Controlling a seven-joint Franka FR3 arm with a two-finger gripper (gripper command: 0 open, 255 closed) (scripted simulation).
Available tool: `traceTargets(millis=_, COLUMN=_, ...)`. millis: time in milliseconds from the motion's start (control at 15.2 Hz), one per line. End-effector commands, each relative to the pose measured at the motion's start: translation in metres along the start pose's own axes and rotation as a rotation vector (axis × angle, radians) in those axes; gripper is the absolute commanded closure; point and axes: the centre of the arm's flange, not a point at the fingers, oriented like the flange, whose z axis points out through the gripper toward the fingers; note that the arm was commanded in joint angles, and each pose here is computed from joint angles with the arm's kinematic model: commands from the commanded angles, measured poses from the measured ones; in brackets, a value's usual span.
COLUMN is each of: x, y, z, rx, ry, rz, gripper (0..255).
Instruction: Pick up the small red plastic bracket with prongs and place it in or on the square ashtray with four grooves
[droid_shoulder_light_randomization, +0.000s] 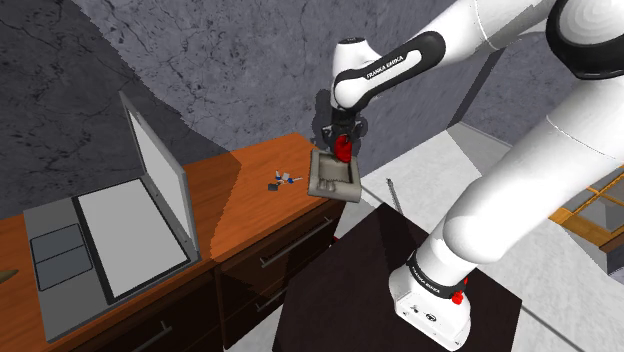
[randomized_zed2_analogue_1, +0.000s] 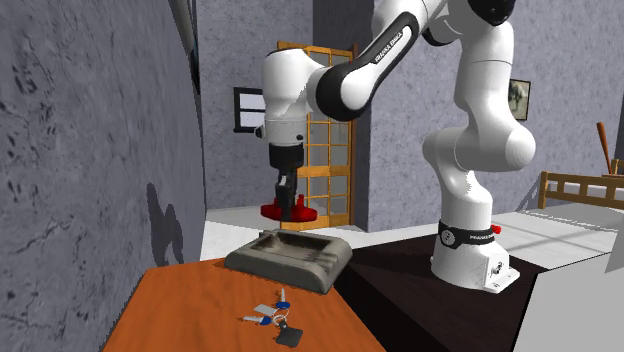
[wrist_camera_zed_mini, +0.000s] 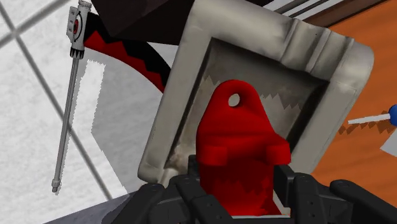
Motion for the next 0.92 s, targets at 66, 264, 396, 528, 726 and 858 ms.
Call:
traceTargets(millis=66, x=0.0, y=-0.001, z=0.015, rx=0.0, ry=0.001, rz=-0.001, gripper=255)
traceTargets(millis=264, x=-0.001, y=-0.004, z=0.031, rx=0.0, ry=0.001, rz=-0.001, gripper=255)
traceTargets(millis=396, x=-0.001, y=-0.006, z=0.041, rx=0.0, ry=0.001, rz=-0.001, gripper=255)
traceTargets(millis=528, x=-0.001, y=-0.009, z=0.054, rx=0.0, ry=0.001, rz=-0.001, gripper=255)
traceTargets(millis=726, x=-0.001, y=-0.009, z=0.054, rx=0.0, ry=0.001, rz=-0.001, gripper=255)
traceTargets(millis=858, x=-0.001, y=-0.009, z=0.054, rx=0.0, ry=0.001, rz=-0.001, gripper=255)
